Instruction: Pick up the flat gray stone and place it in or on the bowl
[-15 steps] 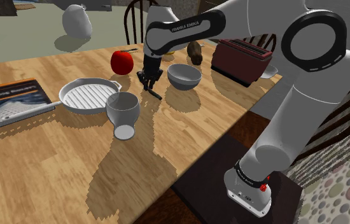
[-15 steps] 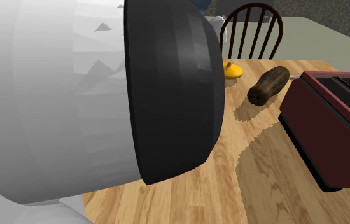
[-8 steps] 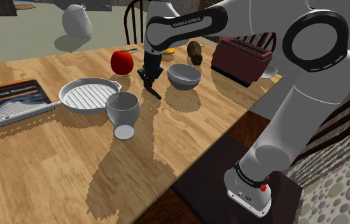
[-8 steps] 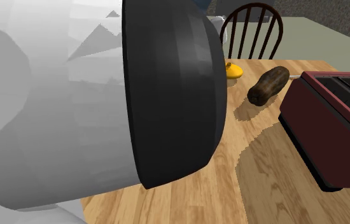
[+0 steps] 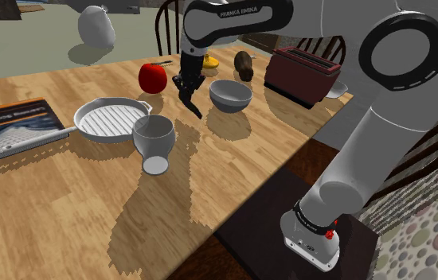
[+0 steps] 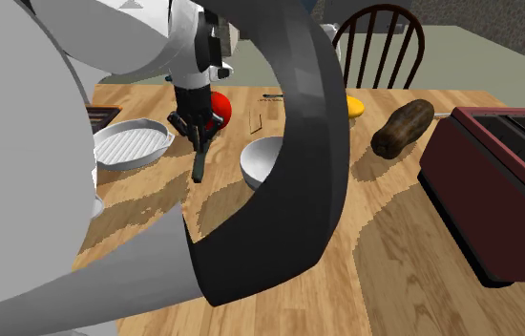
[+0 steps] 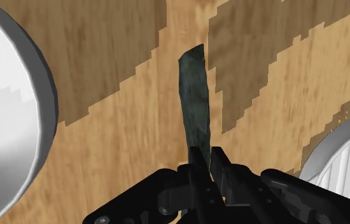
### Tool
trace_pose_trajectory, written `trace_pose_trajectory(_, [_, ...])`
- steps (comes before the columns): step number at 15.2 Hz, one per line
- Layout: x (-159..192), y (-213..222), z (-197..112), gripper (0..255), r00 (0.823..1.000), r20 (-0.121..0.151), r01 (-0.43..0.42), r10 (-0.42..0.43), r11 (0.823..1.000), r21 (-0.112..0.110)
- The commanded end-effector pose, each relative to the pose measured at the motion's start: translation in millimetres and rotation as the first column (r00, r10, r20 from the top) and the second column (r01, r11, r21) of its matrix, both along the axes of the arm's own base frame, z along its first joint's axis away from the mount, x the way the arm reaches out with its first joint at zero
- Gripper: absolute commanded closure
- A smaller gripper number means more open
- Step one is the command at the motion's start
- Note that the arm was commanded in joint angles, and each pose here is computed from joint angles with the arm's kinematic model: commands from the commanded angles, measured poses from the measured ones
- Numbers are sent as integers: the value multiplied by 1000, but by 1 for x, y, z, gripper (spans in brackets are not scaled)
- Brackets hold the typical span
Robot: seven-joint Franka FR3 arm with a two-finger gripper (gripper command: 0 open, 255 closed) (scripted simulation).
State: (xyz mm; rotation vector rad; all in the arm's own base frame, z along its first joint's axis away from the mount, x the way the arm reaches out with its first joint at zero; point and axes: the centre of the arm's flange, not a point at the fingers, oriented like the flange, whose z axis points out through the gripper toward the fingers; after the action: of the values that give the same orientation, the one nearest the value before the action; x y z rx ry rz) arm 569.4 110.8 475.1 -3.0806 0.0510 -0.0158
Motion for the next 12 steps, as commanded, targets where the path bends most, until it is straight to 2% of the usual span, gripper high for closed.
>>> trace_pose_trajectory(1, [0,0,10,255,1000,0,0,0,1000,0])
trace_pose_trajectory(12, [0,0,69,255,1000,0,0,0,1000,0])
